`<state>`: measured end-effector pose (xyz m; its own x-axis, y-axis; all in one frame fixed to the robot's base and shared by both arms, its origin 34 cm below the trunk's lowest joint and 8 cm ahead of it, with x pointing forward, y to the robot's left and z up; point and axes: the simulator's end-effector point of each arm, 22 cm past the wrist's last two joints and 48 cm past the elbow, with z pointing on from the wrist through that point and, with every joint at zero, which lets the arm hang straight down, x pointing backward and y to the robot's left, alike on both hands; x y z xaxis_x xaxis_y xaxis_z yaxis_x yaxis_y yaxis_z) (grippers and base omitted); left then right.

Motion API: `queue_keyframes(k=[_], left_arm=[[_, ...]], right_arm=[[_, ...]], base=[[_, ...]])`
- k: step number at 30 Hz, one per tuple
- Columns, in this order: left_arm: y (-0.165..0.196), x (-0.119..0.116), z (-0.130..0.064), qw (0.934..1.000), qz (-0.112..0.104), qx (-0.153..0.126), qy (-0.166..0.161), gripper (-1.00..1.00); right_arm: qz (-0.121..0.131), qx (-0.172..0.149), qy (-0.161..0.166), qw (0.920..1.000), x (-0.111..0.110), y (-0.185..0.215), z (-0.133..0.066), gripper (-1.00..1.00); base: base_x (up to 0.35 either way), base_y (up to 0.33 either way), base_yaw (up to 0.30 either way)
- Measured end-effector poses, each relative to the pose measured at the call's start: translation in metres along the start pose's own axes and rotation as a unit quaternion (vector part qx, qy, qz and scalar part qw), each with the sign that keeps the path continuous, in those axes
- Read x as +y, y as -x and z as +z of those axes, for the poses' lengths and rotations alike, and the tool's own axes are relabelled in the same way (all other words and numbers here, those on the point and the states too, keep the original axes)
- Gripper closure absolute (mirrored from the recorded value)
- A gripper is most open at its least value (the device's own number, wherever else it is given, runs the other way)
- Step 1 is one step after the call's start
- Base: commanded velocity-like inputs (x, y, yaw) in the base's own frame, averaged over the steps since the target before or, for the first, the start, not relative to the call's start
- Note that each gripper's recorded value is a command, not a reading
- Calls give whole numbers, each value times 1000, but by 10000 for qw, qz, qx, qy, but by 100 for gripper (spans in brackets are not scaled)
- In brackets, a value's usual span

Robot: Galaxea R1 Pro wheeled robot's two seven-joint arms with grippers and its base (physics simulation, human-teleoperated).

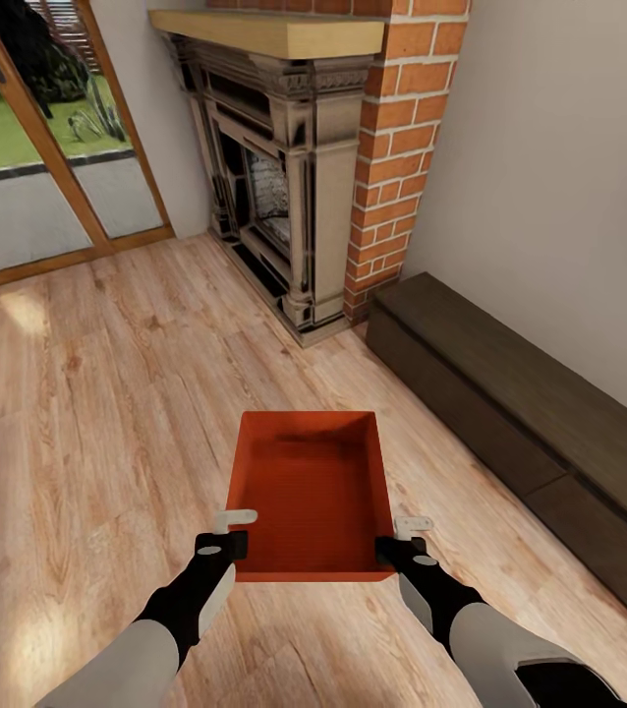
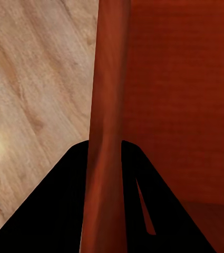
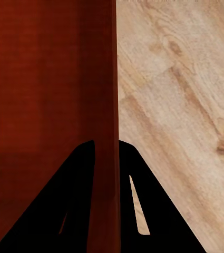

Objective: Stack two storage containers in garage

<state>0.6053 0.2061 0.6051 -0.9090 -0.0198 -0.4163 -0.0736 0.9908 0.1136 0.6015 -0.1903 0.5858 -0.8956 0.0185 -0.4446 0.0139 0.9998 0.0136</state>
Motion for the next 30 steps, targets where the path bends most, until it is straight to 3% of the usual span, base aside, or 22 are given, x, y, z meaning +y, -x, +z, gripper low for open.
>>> queue_keyframes(k=[30], left_arm=[[1,5,-27,10000,-1,4,-6,100]], right_arm=[[-2,5,-8,10000,1,2,-28,100]], base=[[0,0,0]])
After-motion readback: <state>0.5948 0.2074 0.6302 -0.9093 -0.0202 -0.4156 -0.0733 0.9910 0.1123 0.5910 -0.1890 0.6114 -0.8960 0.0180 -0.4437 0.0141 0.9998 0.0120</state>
